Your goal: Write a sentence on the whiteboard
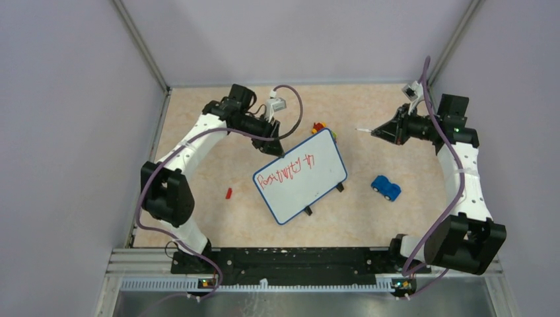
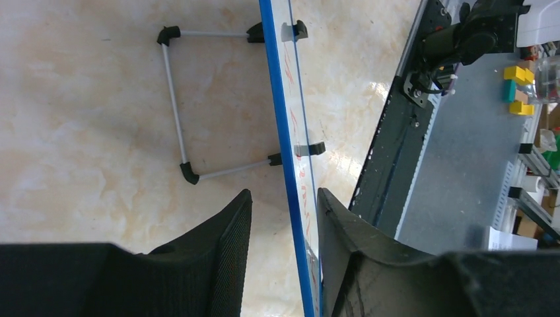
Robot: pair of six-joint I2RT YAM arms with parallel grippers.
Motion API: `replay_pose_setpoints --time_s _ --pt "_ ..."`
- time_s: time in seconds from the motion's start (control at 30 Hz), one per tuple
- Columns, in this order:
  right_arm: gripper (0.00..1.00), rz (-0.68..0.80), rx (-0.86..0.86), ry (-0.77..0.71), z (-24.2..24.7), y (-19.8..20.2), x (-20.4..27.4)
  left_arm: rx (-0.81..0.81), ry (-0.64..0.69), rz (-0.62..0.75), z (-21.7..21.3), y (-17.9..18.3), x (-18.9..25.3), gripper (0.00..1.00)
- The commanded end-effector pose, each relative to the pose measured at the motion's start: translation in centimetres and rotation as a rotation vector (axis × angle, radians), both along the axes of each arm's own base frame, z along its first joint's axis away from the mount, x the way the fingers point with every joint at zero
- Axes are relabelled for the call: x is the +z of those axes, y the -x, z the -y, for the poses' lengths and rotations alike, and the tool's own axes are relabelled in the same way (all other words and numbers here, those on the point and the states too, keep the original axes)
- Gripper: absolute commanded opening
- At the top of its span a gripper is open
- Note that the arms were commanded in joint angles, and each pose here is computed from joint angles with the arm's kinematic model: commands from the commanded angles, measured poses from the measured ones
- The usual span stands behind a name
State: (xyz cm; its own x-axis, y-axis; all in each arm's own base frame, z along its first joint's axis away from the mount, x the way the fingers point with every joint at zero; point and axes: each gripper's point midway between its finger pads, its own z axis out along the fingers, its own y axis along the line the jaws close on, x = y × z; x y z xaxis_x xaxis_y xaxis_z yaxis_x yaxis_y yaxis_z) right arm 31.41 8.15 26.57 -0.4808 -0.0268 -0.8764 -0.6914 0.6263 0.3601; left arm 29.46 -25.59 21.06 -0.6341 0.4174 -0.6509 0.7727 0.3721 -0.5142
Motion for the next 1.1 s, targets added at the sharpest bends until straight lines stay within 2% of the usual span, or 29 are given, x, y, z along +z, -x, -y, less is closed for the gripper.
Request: replay_pose_setpoints --time_s 0.0,0.07,0.2,0.3,0.4,0.87,1.07 --pt "0.0 0.07 0.03 0.025 -0.3 0.4 1.2 -0.06 0.062 -0.022 1.4 1.0 -0.1 0.44" --pt "0.0 0.071 0.029 0.028 -0.3 0.5 1.2 -0.075 0.056 -0.036 2.0 1.3 -0.6 0.41" --pt "0.0 0.074 0.024 0.035 -0.2 0.5 1.3 -0.091 0.05 -0.038 2.7 1.5 -0.9 0.29" --pt "0.0 0.078 0.022 0.037 -0.2 0.4 1.4 -0.095 0.054 -0.037 3.1 1.3 -0.7 0.12" --pt "0.0 0.078 0.018 0.037 -0.2 0.3 1.4 -0.093 0.072 -0.035 3.6 1.1 0.0 0.0" --pt "0.0 0.081 0.037 0.04 -0.3 0.7 1.7 0.012 0.078 0.059 5.4 -2.1 1.6 0.0" --pt "0.0 0.064 0.206 0.079 -2.6 4.5 0.5 0.007 0.056 0.054 5.6 -2.1 -0.1 0.0"
